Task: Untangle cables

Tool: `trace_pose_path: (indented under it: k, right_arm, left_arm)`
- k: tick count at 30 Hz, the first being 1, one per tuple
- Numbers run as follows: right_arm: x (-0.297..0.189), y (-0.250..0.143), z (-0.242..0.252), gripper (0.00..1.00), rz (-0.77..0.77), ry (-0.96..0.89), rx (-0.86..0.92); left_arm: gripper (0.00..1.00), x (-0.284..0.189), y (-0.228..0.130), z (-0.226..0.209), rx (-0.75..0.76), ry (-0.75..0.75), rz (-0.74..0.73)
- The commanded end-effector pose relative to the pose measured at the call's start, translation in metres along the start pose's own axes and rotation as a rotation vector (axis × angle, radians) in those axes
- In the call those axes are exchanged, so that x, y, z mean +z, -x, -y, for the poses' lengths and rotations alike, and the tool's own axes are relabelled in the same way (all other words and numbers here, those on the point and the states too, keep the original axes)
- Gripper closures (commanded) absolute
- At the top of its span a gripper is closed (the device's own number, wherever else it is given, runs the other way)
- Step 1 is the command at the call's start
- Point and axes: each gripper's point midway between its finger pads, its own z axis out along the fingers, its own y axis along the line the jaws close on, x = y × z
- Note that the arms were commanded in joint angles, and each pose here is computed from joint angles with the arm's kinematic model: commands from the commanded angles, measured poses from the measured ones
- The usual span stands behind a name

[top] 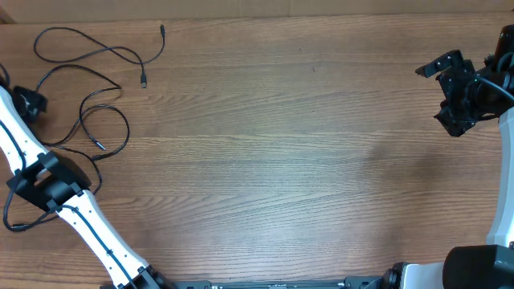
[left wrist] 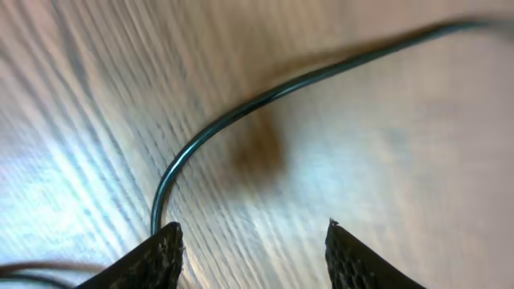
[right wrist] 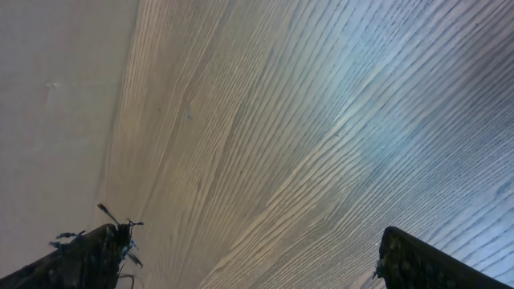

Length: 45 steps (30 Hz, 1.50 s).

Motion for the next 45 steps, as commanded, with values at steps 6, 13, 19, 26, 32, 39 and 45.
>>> trace_pose_path:
  k: [6,13,19,26,32,39,45]
  right_arm:
    - [-0.002,-0.008,-0.011,0.0,-0.033,0.057,-0.167]
    - [-0.017,-0.02,-0.005,0.0,-0.042,0.048,-0.227]
    - [-0.053,-0.04,0.004,0.0,-0.005,0.052,-0.286]
    - [-0.103,-0.082,0.027,0.0,0.031,0.062,-0.46]
    - [-0.119,-0.107,0.047,0.0,0.09,0.096,-0.522]
    - [-0.127,-0.122,0.058,0.0,0.138,0.127,-0.54]
    - [-0.125,-0.128,0.066,0.0,0.102,0.104,-0.532]
  left_arm:
    - [0.24,-0.127,0.022,0.026,-0.034,-0.149,0.2]
    - [0.24,-0.237,-0.02,0.028,0.015,-0.259,0.209]
    - [0.0,-0.333,-0.07,0.061,0.234,-0.512,0.256]
    - [0.0,-0.439,-0.152,0.071,0.553,-0.759,0.328]
    - [0.0,-0.462,-0.221,0.056,0.69,-0.761,0.259]
    - [0.0,-0.455,-0.279,-0.005,0.747,-0.637,0.212]
    - [0.01,-0.442,-0.314,-0.069,0.748,-0.585,0.211]
